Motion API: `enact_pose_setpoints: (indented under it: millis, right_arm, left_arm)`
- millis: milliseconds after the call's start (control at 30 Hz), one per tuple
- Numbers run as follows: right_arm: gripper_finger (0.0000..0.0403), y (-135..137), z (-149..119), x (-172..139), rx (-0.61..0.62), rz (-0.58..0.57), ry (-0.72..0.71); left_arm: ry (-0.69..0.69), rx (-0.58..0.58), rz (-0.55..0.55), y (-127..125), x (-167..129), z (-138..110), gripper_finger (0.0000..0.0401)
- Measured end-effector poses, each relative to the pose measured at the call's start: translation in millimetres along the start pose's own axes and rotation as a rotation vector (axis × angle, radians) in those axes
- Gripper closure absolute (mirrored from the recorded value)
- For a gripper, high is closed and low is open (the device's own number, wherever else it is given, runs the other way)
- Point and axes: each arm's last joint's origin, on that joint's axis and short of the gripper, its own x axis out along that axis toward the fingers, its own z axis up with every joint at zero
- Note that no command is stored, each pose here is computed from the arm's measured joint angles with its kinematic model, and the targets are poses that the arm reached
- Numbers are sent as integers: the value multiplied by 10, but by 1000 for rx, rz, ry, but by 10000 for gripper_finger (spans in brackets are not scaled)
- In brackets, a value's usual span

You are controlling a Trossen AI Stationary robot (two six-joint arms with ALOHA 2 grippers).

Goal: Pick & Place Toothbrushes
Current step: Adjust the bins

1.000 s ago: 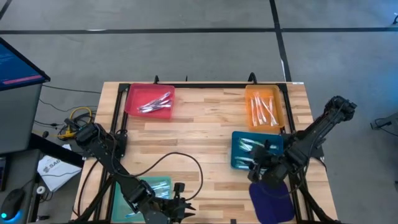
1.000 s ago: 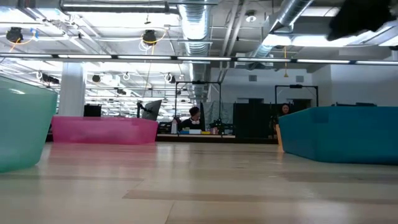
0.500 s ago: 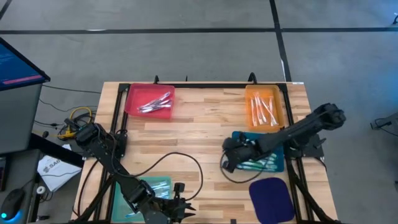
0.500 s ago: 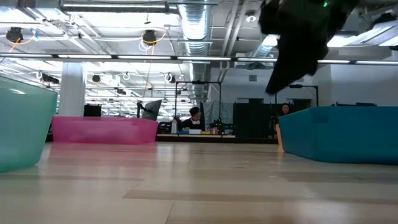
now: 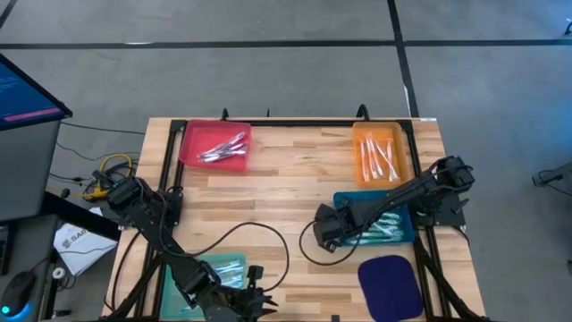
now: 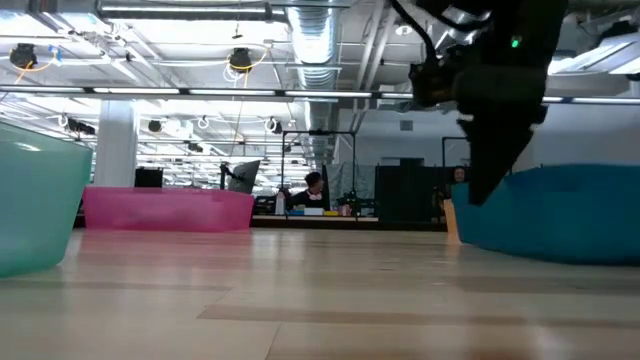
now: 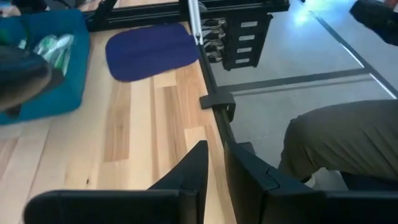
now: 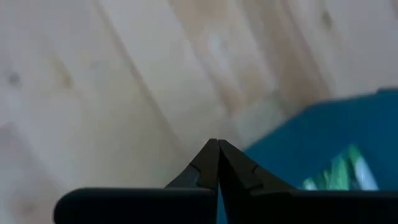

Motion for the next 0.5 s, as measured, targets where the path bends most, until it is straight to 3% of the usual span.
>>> enact_pose_setpoints:
  millis: [100, 233, 500]
  right_arm:
    - [403, 16, -15, -79, 11, 32, 66]
    - [403, 68, -36, -134, -16, 23, 47]
    - [403, 205, 142, -414, -101, -53, -196]
  left_arm:
    - [9, -21, 10, 26, 21, -34, 353]
    - [4, -25, 11, 27, 23, -33, 353]
    - [-4, -29, 7, 29, 8, -15, 353]
